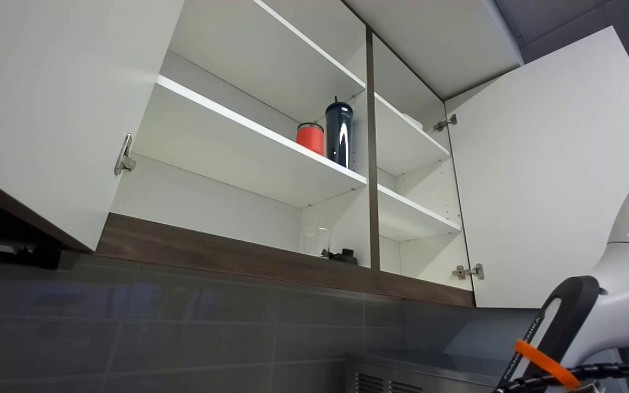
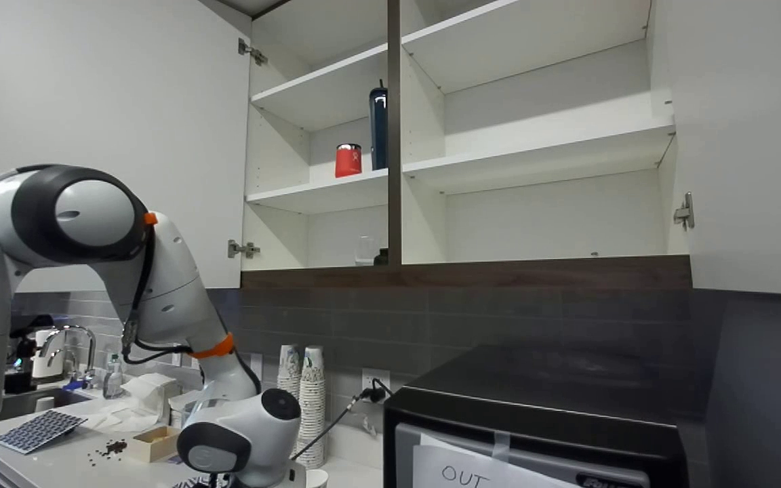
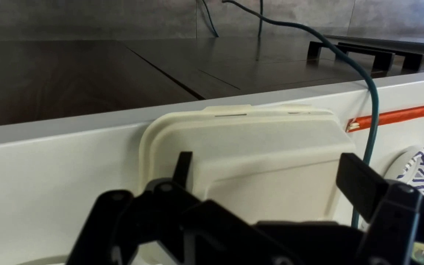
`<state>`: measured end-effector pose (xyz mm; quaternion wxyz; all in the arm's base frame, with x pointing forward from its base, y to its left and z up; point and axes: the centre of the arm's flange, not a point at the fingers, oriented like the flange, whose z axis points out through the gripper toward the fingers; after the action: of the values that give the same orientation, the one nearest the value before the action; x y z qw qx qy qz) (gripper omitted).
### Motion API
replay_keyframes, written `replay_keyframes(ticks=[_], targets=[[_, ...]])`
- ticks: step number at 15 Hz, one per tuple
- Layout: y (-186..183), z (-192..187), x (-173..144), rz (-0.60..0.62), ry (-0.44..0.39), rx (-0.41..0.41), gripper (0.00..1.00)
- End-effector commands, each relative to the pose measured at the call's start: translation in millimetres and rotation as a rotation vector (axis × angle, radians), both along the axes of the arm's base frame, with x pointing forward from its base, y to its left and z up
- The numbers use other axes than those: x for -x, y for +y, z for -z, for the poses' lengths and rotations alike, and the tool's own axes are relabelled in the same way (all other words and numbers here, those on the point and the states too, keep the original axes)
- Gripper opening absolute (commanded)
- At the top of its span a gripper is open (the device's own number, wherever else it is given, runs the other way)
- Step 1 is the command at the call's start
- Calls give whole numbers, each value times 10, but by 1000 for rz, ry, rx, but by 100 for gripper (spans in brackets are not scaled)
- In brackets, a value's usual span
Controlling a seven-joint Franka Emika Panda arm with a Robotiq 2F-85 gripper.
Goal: Pick up the takeaway food container and put it into the cupboard
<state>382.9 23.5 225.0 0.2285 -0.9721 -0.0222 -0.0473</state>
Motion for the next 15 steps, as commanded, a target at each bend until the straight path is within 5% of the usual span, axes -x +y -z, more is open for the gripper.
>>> replay_keyframes(ticks=[1,7,15], targets=[[-2,50,-12,4,10,1,100],[-37,278,-164,37,47,-8,100],[-23,470,-516,83,-37,-17,100]])
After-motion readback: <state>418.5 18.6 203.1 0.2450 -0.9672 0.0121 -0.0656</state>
